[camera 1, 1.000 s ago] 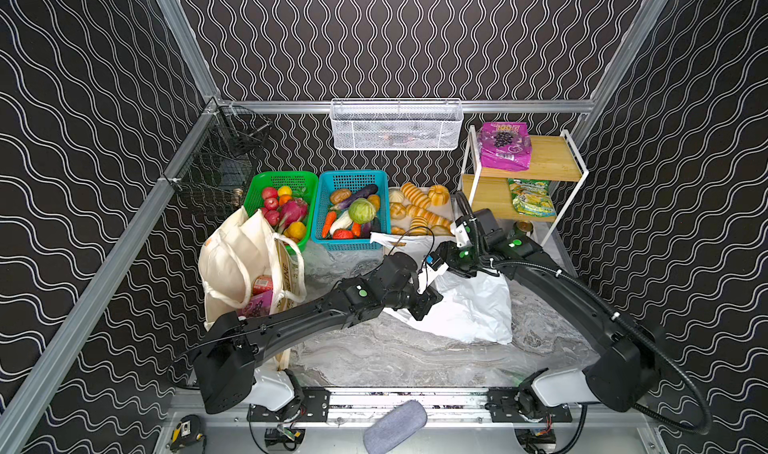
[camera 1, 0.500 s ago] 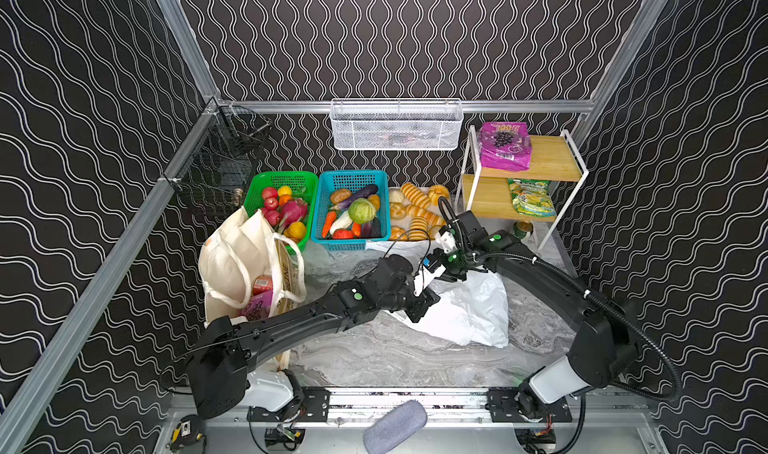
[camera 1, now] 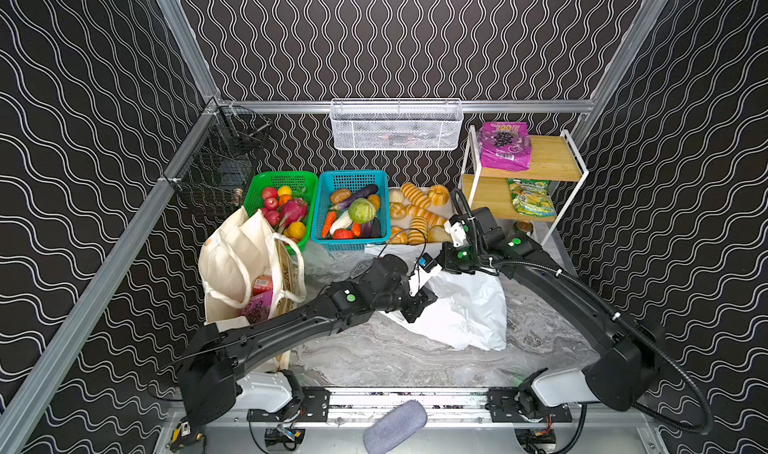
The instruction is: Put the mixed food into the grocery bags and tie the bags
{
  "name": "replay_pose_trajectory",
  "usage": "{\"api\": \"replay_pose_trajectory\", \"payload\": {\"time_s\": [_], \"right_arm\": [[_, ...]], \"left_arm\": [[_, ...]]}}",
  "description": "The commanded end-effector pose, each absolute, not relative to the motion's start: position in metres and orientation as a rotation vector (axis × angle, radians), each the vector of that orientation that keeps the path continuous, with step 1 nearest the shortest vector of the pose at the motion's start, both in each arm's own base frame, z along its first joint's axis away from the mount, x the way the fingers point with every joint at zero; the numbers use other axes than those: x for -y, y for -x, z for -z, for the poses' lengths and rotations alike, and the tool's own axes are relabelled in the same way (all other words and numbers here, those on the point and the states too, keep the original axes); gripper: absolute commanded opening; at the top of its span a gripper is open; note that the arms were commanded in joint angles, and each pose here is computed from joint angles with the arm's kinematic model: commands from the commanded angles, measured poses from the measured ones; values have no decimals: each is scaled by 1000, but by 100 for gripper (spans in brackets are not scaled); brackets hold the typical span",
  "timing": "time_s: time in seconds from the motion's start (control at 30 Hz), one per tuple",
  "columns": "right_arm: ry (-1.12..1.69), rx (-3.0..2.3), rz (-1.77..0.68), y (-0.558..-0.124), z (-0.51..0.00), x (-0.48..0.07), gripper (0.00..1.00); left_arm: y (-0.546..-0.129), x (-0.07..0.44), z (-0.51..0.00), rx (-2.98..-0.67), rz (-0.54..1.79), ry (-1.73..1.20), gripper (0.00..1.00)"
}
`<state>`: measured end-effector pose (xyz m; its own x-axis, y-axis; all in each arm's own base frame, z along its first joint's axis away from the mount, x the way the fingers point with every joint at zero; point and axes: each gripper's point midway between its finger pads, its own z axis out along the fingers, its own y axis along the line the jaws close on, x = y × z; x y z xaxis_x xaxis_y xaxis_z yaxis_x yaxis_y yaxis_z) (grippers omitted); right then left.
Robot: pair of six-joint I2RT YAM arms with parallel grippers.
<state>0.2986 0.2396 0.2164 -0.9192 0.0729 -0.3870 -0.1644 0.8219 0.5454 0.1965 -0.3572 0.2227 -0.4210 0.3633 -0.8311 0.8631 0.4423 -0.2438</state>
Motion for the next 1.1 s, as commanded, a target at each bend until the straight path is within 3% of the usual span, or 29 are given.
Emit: {"api": "replay_pose_trajectory", "payload": {"time_s": [0.0, 0.1, 0.2, 0.27, 0.33, 0.4, 0.5, 0.57, 0.77, 1.07], "right_arm": [[70, -2522, -862, -307, -231, -242, 0], [105, -2558, -911, -302, -229, -250, 0], [103, -2648, -886, -298, -211, -250, 22], [105, -2704, -868, -294, -196, -250, 30], [98, -2760, -820, -290, -179, -248, 34], [88, -2796, -741, -286, -163, -246, 42], [93, -2817, -592, -281, -145, -247, 51], [94, -2837, -452, -277, -132, -248, 53], [111, -2844, -149, -274, -90, -262, 57], [138, -2778, 255, -287, -58, -266, 57]], "left_arm": [[-197, 352, -232, -1936, 898, -994, 12], [-194, 352, -231, -1945, 902, -1013, 5], [-201, 344, -219, -2019, 840, -966, 3], [-218, 321, -210, -2097, 748, -776, 8], [-230, 301, -207, -2133, 805, -641, 19], [-248, 274, -203, -2197, 857, -462, 23], [-270, 240, -194, -2277, 833, -272, 39], [-282, 229, -189, -2341, 800, -218, 45], [-306, 219, -190, -2400, 704, -159, 44], [-305, 178, -199, -2354, 561, 3, 47]]}}
